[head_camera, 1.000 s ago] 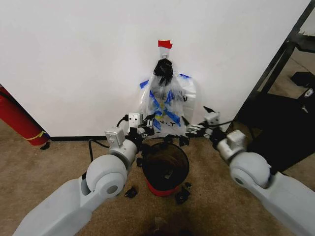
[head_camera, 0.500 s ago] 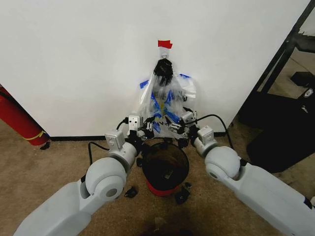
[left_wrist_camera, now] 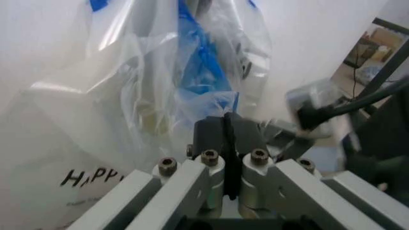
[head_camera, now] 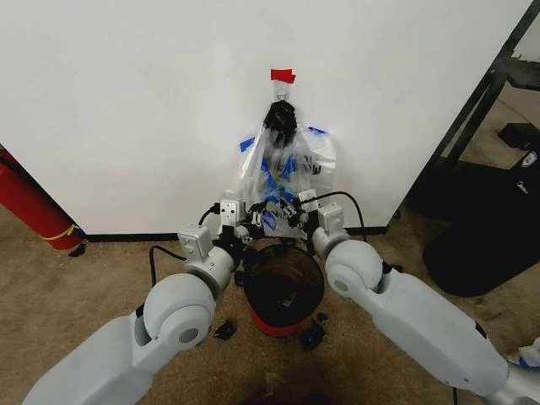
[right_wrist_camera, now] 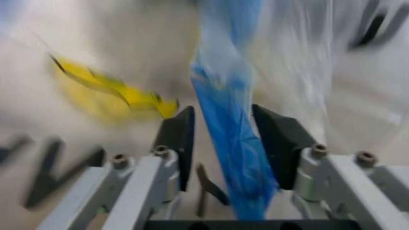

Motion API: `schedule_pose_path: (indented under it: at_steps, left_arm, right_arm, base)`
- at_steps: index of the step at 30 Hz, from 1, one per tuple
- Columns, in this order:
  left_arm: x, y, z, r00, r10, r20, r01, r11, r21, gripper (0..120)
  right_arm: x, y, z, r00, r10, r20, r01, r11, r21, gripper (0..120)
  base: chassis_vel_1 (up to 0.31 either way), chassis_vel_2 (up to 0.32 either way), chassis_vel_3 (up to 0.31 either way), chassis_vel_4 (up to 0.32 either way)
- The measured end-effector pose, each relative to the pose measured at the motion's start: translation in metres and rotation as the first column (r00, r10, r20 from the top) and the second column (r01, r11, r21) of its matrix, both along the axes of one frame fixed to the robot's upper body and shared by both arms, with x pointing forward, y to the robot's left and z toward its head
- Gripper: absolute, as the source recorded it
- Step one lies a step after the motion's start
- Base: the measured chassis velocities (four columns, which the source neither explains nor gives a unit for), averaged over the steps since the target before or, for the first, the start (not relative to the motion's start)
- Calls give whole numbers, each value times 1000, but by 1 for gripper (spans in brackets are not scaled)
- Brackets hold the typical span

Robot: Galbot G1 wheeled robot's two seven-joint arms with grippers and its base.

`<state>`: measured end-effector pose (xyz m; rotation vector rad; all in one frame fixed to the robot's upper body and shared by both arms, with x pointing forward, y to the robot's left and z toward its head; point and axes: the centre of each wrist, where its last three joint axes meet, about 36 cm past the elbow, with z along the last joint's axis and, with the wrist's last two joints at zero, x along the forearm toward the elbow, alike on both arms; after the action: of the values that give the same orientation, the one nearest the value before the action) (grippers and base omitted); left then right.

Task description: Pick up the garbage bag from the wall and place it over the trash bin.

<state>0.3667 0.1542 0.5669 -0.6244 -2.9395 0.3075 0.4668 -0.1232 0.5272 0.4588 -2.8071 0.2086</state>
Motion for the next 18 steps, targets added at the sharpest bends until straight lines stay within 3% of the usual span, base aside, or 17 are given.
schedule_pose_path:
  at_steps: [8,12,18]
  left_arm:
    - [1,1,3,1000,0,-2,0,1000,-1,0]
    - [0,3,3,1000,5,-6,-5,1000,-2,0]
    - [-5,9,2,1000,24,6,-24,1000,-18,0]
  right_arm:
    - [10,7,7,998,-42,-36,43,999,11,2]
    - [11,8,6,998,-51,-24,52,998,34,0]
    - [5,-1,10,995,-69,73,54,980,192,0]
  base:
    - [0,0,0,0]
    - [0,0,0,0]
    - [0,0,0,0]
